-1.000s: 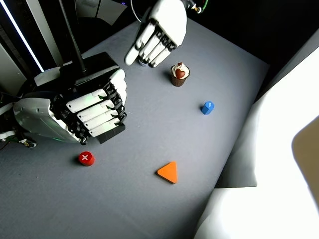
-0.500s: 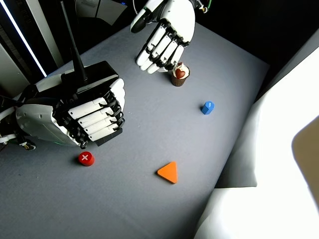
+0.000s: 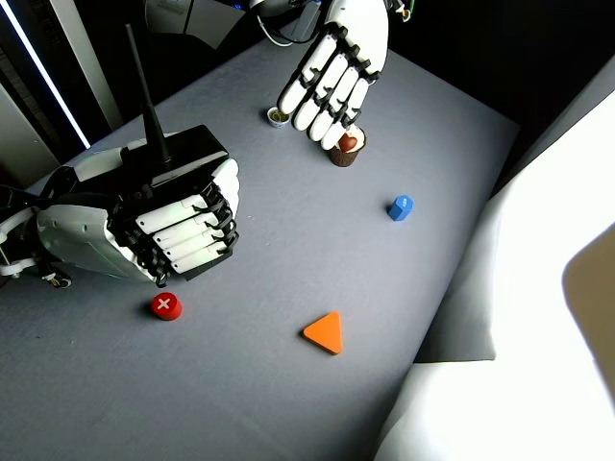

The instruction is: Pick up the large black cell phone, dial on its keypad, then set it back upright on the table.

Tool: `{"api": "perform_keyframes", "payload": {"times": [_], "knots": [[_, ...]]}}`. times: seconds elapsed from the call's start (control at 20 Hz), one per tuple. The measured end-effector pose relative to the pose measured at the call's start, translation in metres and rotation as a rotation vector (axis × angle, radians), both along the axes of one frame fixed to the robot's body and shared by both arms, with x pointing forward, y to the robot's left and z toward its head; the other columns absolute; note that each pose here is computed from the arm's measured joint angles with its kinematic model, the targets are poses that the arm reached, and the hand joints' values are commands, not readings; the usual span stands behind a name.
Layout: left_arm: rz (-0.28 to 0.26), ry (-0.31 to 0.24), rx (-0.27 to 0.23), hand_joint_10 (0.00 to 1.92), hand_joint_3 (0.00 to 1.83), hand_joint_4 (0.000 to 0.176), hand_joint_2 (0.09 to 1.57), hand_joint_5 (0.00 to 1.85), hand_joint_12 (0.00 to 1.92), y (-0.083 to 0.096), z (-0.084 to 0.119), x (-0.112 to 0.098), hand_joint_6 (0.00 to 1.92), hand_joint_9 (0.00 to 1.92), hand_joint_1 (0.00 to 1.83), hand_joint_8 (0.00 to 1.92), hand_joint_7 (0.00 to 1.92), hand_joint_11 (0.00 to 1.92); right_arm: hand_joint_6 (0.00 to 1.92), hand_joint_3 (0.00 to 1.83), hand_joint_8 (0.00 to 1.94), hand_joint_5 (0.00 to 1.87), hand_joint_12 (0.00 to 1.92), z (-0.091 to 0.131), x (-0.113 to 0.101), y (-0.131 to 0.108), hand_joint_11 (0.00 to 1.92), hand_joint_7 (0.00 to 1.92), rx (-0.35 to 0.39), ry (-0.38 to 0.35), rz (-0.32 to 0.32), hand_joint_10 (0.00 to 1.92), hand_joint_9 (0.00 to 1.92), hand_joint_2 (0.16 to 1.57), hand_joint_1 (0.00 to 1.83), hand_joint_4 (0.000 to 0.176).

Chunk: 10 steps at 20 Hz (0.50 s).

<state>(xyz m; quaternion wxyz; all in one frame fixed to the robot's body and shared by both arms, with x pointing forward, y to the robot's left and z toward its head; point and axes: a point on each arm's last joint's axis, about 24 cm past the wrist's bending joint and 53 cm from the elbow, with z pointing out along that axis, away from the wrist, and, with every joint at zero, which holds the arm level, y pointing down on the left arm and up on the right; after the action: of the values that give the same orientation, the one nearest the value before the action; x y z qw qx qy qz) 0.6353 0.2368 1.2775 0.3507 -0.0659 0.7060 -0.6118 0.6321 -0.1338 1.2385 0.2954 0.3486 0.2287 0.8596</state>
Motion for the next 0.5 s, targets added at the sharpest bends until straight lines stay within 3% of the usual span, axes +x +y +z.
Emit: {"api": "perform_keyframes", "payload": {"times": [0.25, 0.35, 0.5], "knots": [[0.130, 0.182, -0.043, 0.01, 0.00, 0.015, 1.19, 0.17, 0.29, 0.018, -0.019, 0.020, 0.00, 0.15, 0.00, 0.00, 0.20, 0.00, 1.03, 0.00, 1.07, 0.87, 1.72, -0.001, -0.002, 0.010, 0.75, 0.84, -0.015, -0.025, 0.025, 1.30, 0.79, 1.16, 1.48, 0.000], [0.141, 0.255, -0.099, 0.00, 0.00, 0.015, 1.19, 0.17, 0.30, 0.019, -0.019, 0.021, 0.00, 0.16, 0.00, 0.00, 0.20, 0.00, 1.01, 0.00, 1.11, 0.86, 1.71, -0.002, -0.003, 0.015, 0.76, 0.83, -0.020, -0.029, 0.036, 1.28, 0.81, 1.16, 1.48, 0.000], [0.141, 0.300, -0.145, 0.00, 0.00, 0.021, 1.17, 0.18, 0.33, 0.018, -0.018, 0.021, 0.00, 0.16, 0.00, 0.00, 0.20, 0.00, 1.00, 0.00, 1.09, 0.85, 1.70, -0.004, -0.003, 0.012, 0.78, 0.84, -0.019, -0.032, 0.035, 1.26, 0.83, 1.15, 1.48, 0.000]]}}
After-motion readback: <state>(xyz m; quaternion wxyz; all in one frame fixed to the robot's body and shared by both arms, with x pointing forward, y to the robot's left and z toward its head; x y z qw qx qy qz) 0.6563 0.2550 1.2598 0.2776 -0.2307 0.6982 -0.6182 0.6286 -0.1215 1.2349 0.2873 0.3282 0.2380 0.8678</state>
